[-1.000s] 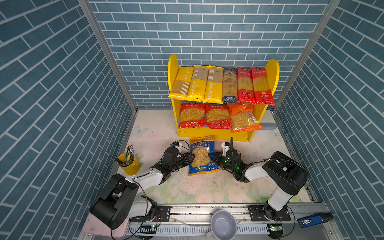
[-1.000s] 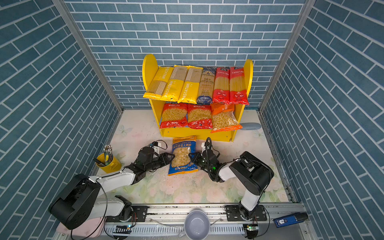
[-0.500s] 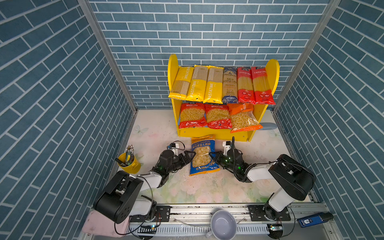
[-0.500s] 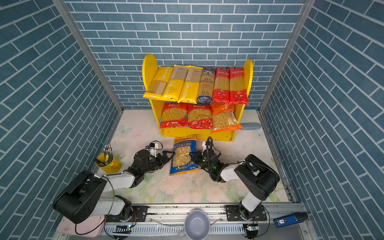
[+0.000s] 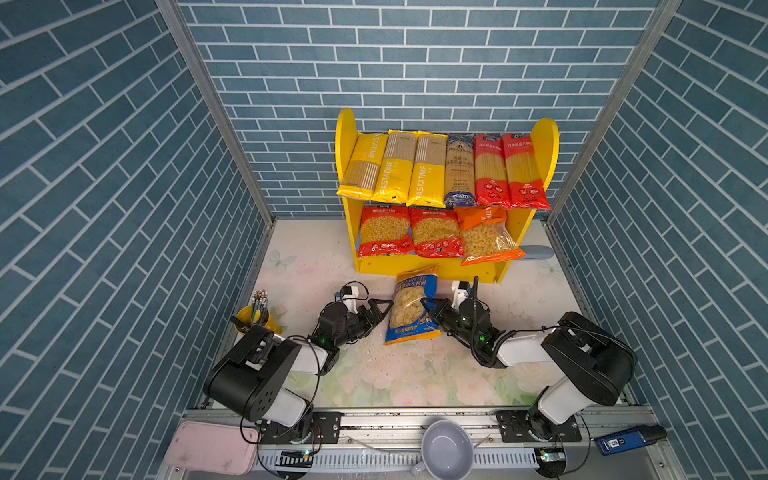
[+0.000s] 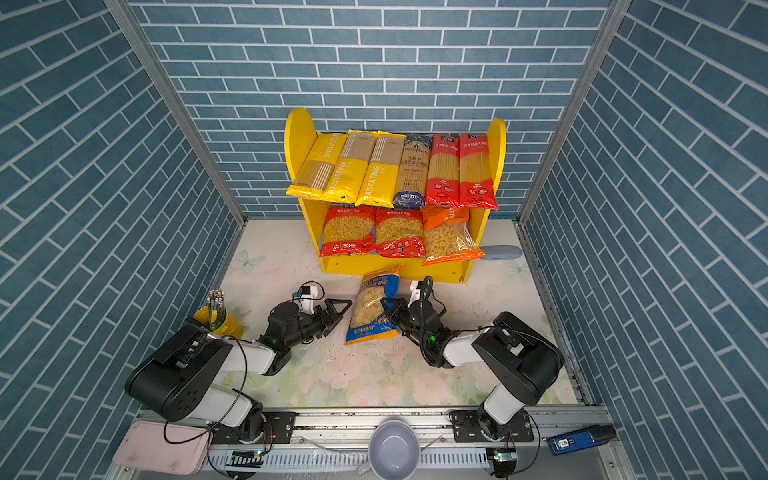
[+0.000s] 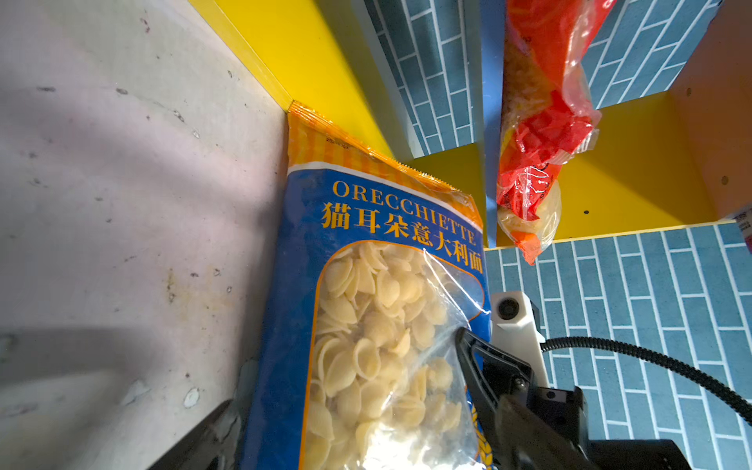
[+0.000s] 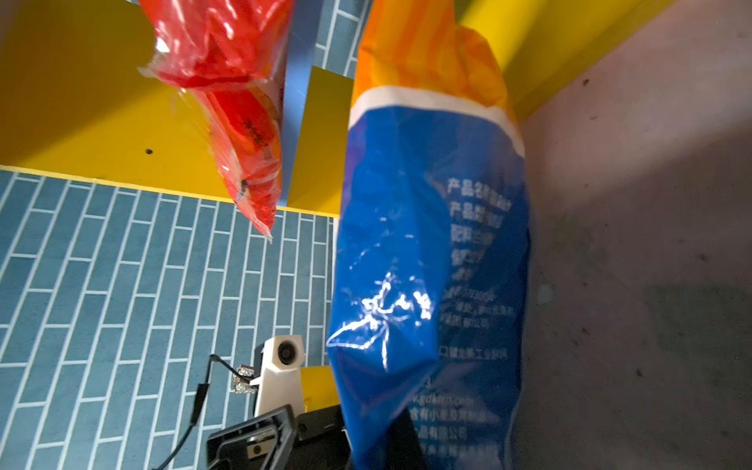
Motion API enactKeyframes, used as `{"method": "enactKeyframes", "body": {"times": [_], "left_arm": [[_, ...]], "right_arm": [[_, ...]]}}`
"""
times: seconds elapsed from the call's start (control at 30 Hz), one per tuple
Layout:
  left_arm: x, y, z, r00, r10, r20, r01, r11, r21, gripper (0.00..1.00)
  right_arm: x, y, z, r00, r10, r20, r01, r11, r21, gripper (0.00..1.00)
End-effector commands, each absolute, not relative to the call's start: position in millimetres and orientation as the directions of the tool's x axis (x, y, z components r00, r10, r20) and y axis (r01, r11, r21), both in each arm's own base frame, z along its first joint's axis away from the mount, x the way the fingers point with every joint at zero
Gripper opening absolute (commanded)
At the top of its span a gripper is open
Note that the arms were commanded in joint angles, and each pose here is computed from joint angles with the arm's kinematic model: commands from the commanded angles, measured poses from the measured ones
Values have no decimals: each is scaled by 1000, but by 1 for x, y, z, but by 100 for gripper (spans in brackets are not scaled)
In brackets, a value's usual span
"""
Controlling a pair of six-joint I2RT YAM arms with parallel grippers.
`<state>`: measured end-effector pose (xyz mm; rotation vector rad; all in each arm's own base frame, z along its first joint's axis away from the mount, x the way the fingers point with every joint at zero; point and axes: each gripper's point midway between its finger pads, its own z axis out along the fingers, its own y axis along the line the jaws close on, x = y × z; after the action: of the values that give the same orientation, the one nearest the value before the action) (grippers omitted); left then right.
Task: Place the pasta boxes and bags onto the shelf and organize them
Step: 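Lift the orecchiette bag upright with both grippers toward the lower shelf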
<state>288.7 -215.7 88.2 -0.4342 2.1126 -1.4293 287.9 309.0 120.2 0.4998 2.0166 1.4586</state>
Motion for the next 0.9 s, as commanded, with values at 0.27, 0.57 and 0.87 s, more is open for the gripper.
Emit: {"method": "enactKeyframes", "body": {"times": [0.27,0.57,0.87], "left_arm": [[301,-225,88,-802,-543,-248,54,348,-936,96],[308,-226,108,-787,-548,-283,94,348,-933,96],[315,-230,98,-798,-517,-311,93,403,-910,96]], "right_arm": [[317,314,194,-637,739,-221,-224,97,970,0],[316,300,217,-628,740,-241,-275,80,958,0],[333,271,178,-612,765,-201,-172,120,978,0]]}}
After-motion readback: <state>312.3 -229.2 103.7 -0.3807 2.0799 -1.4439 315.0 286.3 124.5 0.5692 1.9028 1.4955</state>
